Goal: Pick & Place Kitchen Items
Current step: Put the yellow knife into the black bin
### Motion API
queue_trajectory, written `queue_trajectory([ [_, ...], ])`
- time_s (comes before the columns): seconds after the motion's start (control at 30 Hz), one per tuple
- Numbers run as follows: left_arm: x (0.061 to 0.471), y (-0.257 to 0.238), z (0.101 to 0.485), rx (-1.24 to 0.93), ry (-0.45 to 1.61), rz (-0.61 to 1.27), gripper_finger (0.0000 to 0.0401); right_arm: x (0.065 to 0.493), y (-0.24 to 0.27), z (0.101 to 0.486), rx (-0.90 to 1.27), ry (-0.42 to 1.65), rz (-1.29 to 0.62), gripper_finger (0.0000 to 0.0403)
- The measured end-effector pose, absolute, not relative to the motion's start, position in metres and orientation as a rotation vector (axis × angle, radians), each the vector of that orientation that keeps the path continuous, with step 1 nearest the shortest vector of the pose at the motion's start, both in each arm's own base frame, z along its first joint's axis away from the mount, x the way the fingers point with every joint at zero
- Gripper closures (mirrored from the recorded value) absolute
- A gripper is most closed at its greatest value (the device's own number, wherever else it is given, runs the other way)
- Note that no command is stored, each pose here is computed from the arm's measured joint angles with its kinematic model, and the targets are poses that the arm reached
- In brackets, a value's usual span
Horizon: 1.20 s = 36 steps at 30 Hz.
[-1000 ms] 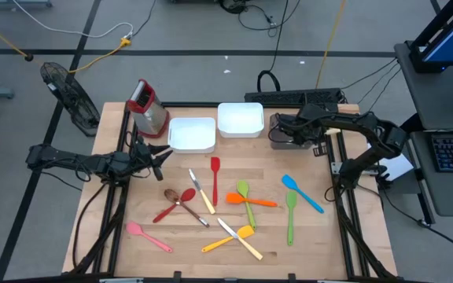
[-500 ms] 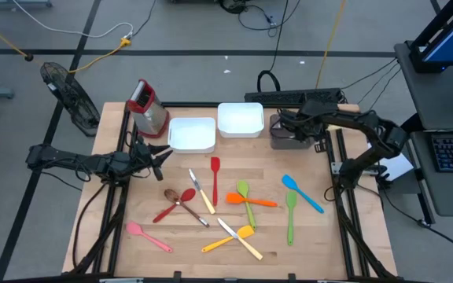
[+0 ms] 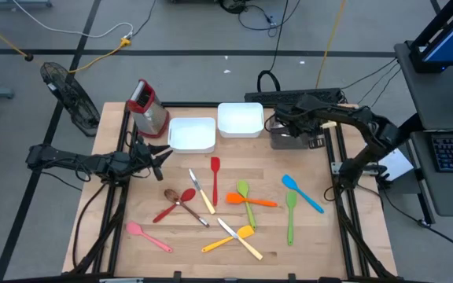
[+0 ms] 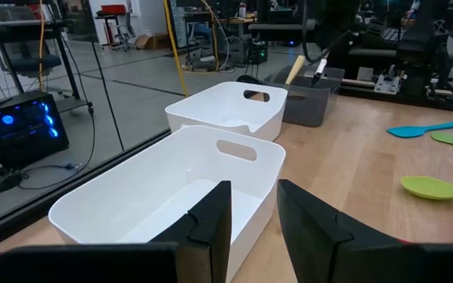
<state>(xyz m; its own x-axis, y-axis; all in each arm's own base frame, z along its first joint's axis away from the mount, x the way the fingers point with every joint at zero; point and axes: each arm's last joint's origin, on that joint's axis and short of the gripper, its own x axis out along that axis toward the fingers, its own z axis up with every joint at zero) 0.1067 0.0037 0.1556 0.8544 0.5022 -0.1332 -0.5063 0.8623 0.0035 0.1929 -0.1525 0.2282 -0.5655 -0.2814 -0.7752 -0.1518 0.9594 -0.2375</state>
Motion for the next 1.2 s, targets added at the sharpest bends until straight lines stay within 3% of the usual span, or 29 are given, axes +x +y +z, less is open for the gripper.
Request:
queue_trajectory([
  [0.8, 0.107, 0.004, 0.155, 0.003, 0.142, 0.528, 0.0295, 0.214, -0.168, 0.212, -0.27, 2.261, -0.088, 0.0354],
  [1.2, 0.107, 0.004, 0.156, 0.003, 0.142, 0.528, 0.0295, 0.212, -0.177, 0.211, -0.24, 2.226, -0.155, 0.0349],
])
